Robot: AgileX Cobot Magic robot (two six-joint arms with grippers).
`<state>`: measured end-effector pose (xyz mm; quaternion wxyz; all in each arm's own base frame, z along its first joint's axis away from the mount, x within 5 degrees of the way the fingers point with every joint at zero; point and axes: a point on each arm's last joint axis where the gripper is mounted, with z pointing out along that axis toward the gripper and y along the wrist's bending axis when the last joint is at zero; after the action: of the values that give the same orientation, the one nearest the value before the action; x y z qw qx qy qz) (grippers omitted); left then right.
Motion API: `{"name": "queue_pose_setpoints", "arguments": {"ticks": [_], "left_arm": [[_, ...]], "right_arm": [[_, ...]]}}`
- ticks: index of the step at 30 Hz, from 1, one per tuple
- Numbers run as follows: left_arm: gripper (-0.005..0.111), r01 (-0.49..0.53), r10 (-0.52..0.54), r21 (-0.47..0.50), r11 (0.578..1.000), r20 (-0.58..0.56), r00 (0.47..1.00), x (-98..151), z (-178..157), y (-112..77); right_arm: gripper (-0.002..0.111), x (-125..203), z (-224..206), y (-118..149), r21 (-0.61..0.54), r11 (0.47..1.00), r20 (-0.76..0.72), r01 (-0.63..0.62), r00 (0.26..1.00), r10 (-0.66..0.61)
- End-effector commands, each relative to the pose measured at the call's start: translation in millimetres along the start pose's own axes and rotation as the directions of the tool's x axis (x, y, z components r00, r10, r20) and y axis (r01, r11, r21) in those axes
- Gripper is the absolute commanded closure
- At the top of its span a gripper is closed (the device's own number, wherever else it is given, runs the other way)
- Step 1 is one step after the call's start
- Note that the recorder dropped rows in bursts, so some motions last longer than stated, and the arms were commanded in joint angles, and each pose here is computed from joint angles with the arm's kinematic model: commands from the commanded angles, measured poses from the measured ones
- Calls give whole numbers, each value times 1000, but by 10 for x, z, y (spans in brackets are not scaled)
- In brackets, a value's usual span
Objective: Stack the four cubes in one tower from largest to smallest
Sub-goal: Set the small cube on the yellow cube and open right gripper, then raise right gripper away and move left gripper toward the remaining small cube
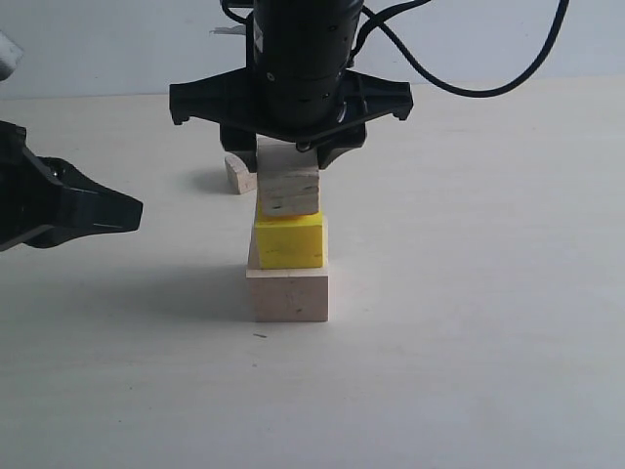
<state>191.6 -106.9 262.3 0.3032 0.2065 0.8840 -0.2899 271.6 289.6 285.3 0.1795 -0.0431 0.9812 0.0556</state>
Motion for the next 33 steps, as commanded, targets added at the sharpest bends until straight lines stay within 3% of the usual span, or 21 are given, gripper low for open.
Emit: {"name": "queue_pose_setpoints", "arguments": {"ticks": [1, 17, 30, 33], "left_arm": [[107, 1, -1, 10, 1000, 0, 1000, 4, -9, -20], [107, 1, -1, 10, 1000, 0, 1000, 4, -9, -20], [107, -3, 3, 9, 1000, 1, 1000, 3, -9, -19], [107, -3, 3, 9, 1000, 1, 1000, 3, -9, -19]], "right_arm": [[44, -22, -37, -3, 1, 1000, 19, 2, 1000, -2], [40, -21, -46, -6, 2, 1000, 19, 8, 1000, -8], [41, -67, -869, -256, -75, 997, 211, 5, 977, 11], [51, -88, -1044, -348, -57, 998, 283, 20, 959, -3]]}}
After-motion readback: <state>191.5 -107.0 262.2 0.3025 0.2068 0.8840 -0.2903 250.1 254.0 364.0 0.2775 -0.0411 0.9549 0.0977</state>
